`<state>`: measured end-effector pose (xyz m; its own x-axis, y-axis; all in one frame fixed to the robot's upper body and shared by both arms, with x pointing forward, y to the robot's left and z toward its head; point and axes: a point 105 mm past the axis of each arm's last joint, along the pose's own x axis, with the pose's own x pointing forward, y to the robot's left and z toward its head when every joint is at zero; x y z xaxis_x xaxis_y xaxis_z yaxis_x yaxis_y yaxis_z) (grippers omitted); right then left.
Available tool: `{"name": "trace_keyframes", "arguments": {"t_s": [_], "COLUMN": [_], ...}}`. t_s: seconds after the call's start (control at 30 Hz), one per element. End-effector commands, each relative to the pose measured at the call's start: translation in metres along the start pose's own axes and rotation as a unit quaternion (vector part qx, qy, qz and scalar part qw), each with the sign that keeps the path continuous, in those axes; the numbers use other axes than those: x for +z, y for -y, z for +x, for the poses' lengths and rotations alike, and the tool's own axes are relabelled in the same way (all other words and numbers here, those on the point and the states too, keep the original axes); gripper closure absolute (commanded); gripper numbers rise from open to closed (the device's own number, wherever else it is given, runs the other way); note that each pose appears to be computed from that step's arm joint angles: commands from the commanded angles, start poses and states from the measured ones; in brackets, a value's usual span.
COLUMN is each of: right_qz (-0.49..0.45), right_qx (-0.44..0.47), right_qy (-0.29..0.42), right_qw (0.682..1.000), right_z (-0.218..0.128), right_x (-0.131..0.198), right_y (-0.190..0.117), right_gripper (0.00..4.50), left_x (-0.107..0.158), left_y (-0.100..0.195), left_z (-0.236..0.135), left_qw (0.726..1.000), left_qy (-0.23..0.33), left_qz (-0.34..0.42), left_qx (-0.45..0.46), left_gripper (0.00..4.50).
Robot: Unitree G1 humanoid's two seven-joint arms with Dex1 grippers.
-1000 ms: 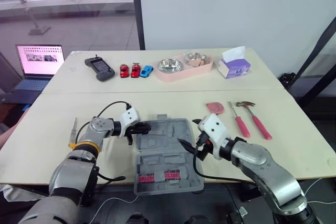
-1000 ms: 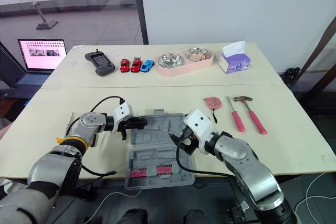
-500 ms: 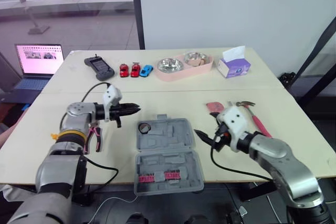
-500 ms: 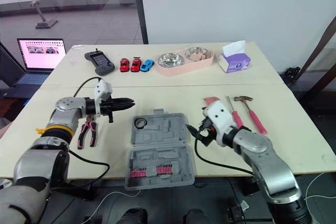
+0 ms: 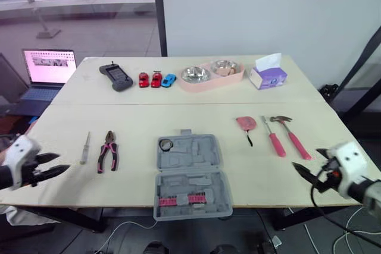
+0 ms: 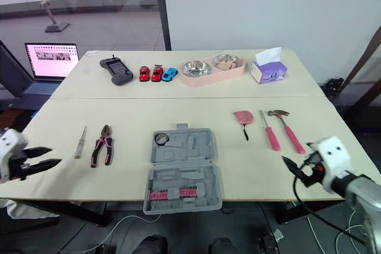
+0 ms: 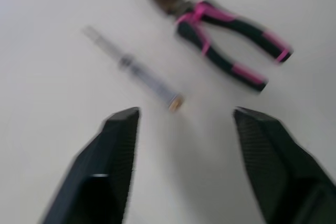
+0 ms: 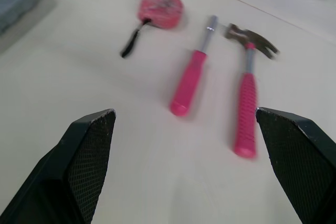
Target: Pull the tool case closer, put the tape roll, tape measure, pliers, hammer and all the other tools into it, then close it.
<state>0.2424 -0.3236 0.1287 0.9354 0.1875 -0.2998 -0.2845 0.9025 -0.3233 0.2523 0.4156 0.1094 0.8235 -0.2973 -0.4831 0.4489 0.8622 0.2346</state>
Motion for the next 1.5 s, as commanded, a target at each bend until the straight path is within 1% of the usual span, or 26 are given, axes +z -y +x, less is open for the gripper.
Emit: {"name": "trace_keyframes", "arguments": {"t_s": [0.03, 0.13, 0.2, 0.37, 0.47, 0.53, 0.6, 0.7, 0.8, 0.87, 0.93, 1.03, 1.1, 1.17, 1.2, 1.3, 1.4, 1.5], "right_qz": [-0.021, -0.021, -0.019, -0.016, -0.007, 0.002, 0.021, 0.058, 0.087, 0.097, 0.115, 0.130, 0.133, 0.138, 0.139, 0.144, 0.140, 0.137], "right_qx": [-0.017, -0.009, -0.008, -0.005, -0.001, -0.002, 0.007, -0.002, -0.022, -0.048, -0.089, -0.129, -0.145, -0.157, -0.158, -0.167, -0.166, -0.173], "right_qy": [0.012, 0.000, -0.002, -0.002, 0.004, -0.001, 0.004, 0.014, 0.024, 0.019, 0.016, 0.011, 0.011, 0.003, -0.004, -0.006, 0.001, -0.002], "right_qw": [1.000, 1.000, 1.000, 1.000, 1.000, 1.000, 1.000, 0.998, 0.996, 0.994, 0.989, 0.983, 0.980, 0.978, 0.978, 0.975, 0.976, 0.975], "right_z": [-0.017, -0.019, -0.019, -0.018, -0.018, -0.017, -0.015, -0.007, 0.003, 0.016, 0.033, 0.056, 0.072, 0.092, 0.103, 0.128, 0.150, 0.164], "right_x": [0.006, -0.001, -0.004, -0.005, 0.000, 0.002, 0.007, 0.016, 0.024, 0.027, 0.029, 0.031, 0.034, 0.033, 0.032, 0.033, 0.038, 0.038], "right_y": [0.019, 0.019, 0.019, 0.017, 0.005, -0.007, -0.027, -0.051, -0.074, -0.091, -0.098, -0.104, -0.106, -0.106, -0.107, -0.105, -0.101, -0.094], "right_gripper": [0.00, 0.00, 0.00, 0.00, 0.00, 0.00, 0.00, 0.00, 0.00, 0.00, 0.00, 0.00, 0.00, 0.00, 0.00, 0.00, 0.00, 0.00], "left_x": [0.001, -0.011, -0.015, -0.017, -0.015, -0.012, 0.000, 0.018, 0.039, 0.057, 0.074, 0.091, 0.098, 0.104, 0.108, 0.115, 0.119, 0.121], "left_y": [-0.016, -0.019, -0.016, -0.004, 0.007, 0.019, 0.038, 0.072, 0.103, 0.126, 0.148, 0.167, 0.174, 0.177, 0.180, 0.189, 0.196, 0.198], "left_z": [-0.025, -0.038, -0.040, -0.032, -0.020, -0.009, 0.004, 0.024, 0.036, 0.042, 0.044, 0.046, 0.044, 0.044, 0.041, 0.038, 0.038, 0.040], "left_qw": [0.998, 0.997, 0.996, 0.997, 0.998, 0.998, 0.997, 0.995, 0.989, 0.980, 0.968, 0.952, 0.942, 0.935, 0.927, 0.912, 0.904, 0.904], "left_qy": [0.015, 0.008, 0.010, 0.018, 0.027, 0.036, 0.055, 0.076, 0.115, 0.157, 0.196, 0.231, 0.248, 0.255, 0.270, 0.293, 0.303, 0.305], "left_qz": [0.001, -0.012, -0.017, -0.024, -0.026, -0.040, -0.049, -0.040, -0.019, -0.006, 0.011, 0.029, 0.046, 0.031, 0.028, 0.033, 0.021, 0.019], "left_qx": [0.057, 0.081, 0.082, 0.066, 0.045, 0.022, -0.011, -0.059, -0.092, -0.121, -0.158, -0.200, -0.221, -0.244, -0.260, -0.286, -0.301, -0.300], "left_gripper": [0.07, 0.07, 0.07, 0.07, 0.07, 0.07, 0.07, 0.07, 0.07, 0.07, 0.07, 0.07, 0.07, 0.07, 0.07, 0.07, 0.07, 0.07]}}
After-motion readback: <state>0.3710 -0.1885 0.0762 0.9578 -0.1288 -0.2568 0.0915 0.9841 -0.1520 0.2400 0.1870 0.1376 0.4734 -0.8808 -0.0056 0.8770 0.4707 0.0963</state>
